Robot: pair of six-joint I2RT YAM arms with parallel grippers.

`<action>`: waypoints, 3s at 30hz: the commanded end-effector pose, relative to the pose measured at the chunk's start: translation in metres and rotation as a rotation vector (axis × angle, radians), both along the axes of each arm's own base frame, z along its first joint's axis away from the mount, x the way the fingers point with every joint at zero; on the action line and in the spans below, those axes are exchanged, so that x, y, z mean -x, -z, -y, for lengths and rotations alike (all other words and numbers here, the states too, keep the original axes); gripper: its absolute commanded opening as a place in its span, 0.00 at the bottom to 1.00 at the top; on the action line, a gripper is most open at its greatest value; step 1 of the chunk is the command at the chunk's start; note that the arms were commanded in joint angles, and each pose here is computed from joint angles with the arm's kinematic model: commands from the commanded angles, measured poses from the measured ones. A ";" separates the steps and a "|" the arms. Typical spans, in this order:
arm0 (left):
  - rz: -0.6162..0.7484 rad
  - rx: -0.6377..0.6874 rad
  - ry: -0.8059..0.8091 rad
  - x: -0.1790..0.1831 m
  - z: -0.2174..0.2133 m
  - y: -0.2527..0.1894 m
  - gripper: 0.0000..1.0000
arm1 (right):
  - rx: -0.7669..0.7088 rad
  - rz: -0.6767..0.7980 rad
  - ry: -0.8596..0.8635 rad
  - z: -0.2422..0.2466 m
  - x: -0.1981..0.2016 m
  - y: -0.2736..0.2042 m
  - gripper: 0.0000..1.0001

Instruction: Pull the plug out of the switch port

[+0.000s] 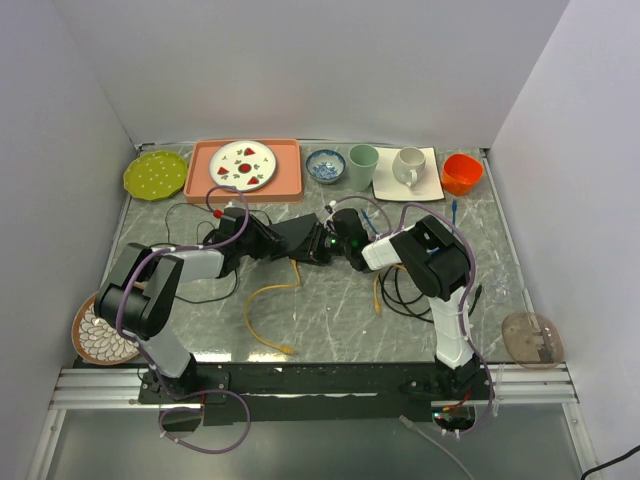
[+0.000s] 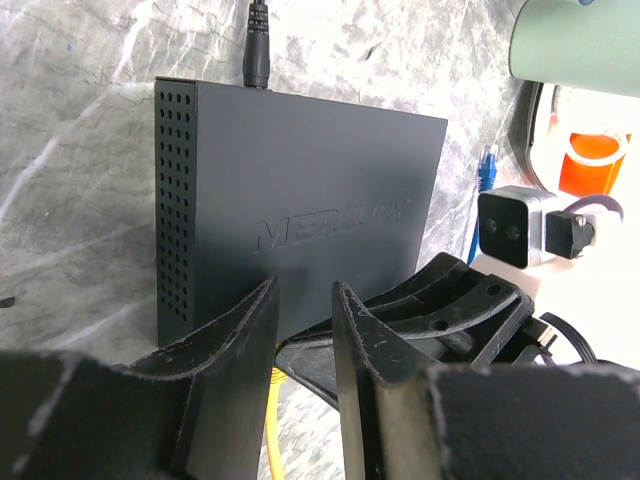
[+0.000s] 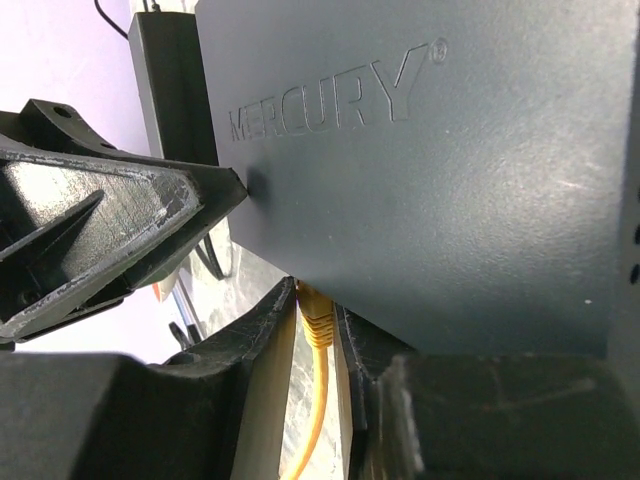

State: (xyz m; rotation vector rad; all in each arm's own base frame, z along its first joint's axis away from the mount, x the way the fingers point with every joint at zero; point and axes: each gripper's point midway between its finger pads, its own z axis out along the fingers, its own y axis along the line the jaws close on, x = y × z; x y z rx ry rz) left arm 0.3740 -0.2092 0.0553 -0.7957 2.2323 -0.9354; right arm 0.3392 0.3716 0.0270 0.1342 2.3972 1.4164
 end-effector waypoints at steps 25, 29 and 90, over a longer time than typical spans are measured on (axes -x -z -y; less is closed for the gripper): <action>0.029 0.082 0.094 0.039 0.022 -0.009 0.37 | 0.001 -0.014 -0.008 0.004 0.006 0.015 0.00; 0.018 0.072 0.088 0.039 0.022 -0.004 0.37 | 0.011 -0.004 -0.008 0.005 0.005 0.012 0.00; 0.074 0.141 -0.068 0.051 -0.010 -0.032 0.38 | 0.823 0.218 0.934 0.336 -0.006 -0.179 0.00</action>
